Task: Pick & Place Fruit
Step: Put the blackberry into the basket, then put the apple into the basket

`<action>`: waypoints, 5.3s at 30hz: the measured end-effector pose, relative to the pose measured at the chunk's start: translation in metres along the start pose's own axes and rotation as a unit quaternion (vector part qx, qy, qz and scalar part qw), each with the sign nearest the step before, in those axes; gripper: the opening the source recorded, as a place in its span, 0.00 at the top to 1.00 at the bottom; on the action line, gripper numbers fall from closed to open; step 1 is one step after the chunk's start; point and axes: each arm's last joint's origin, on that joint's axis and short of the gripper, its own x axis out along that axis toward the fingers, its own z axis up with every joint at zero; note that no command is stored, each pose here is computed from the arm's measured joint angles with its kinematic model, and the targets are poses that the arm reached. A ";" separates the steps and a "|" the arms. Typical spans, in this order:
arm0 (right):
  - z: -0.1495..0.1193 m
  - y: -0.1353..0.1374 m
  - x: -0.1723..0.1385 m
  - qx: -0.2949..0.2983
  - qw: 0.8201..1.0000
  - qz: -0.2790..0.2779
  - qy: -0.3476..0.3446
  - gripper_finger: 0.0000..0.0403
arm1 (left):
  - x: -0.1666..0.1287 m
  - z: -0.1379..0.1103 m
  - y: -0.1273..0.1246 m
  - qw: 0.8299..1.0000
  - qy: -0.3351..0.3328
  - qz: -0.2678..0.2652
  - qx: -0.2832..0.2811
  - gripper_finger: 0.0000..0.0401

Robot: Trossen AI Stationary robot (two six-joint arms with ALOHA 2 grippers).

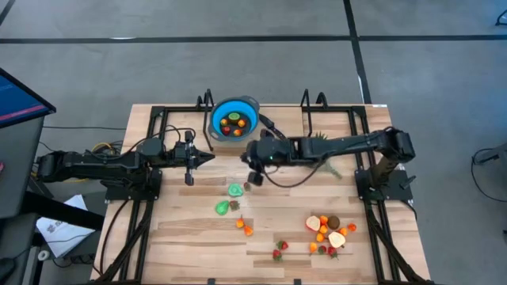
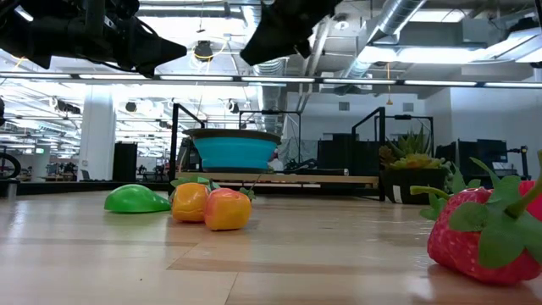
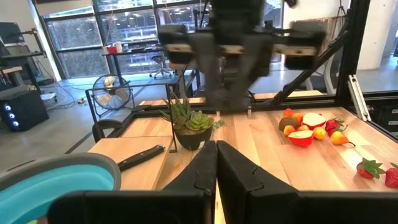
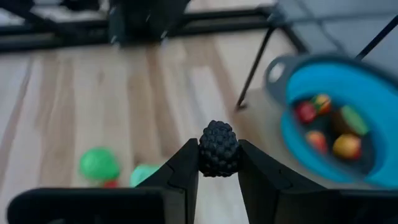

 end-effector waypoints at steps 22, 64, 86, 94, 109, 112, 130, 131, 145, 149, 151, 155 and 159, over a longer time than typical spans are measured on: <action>0.006 -0.108 0.036 0.054 0.991 -0.115 -0.050 0.80 | 0.000 0.000 0.000 1.000 0.000 0.000 0.000 0.99; -0.020 -0.085 0.067 -0.017 0.995 -0.090 0.034 0.85 | 0.000 0.000 0.000 1.000 0.002 0.000 0.000 0.99; -0.037 -0.036 0.027 -0.004 0.998 0.060 0.028 1.00 | 0.000 0.000 0.000 1.000 0.001 -0.003 0.000 0.99; -0.067 -0.026 -0.003 0.006 0.994 0.083 -0.066 1.00 | 0.000 0.000 0.000 1.000 0.001 -0.003 0.000 0.99; -0.119 -0.041 -0.050 -0.034 0.969 0.072 -0.236 1.00 | 0.000 0.000 0.000 1.000 0.001 -0.002 0.000 0.99; -0.125 -0.045 -0.056 -0.034 0.969 0.068 -0.235 1.00 | 0.000 0.000 0.000 1.000 0.001 -0.002 0.000 0.99; -0.155 -0.071 -0.113 -0.029 0.981 0.039 -0.189 1.00 | 0.000 0.000 0.000 1.000 0.001 -0.002 -0.024 0.99; -0.157 -0.071 -0.116 -0.026 0.981 0.041 -0.188 1.00 | 0.000 0.000 0.000 1.000 0.001 -0.002 -0.024 0.99; -0.174 -0.052 -0.126 -0.002 0.974 0.102 -0.200 1.00 | 0.000 0.000 0.000 1.000 0.001 -0.002 -0.027 0.99; -0.174 -0.046 -0.127 0.008 0.972 0.121 -0.202 1.00 | 0.000 0.000 0.000 1.000 0.001 -0.002 -0.027 0.99; -0.172 -0.044 -0.129 0.011 0.969 0.127 -0.213 1.00 | 0.000 0.000 0.000 1.000 0.001 -0.002 -0.026 0.99; -0.167 -0.042 -0.132 0.015 0.960 0.134 -0.244 1.00 | 0.000 0.000 0.000 1.000 0.001 -0.002 -0.026 0.99; -0.163 -0.042 -0.135 0.031 0.954 0.139 -0.264 1.00 | 0.000 0.000 0.000 1.000 0.000 -0.002 -0.026 0.99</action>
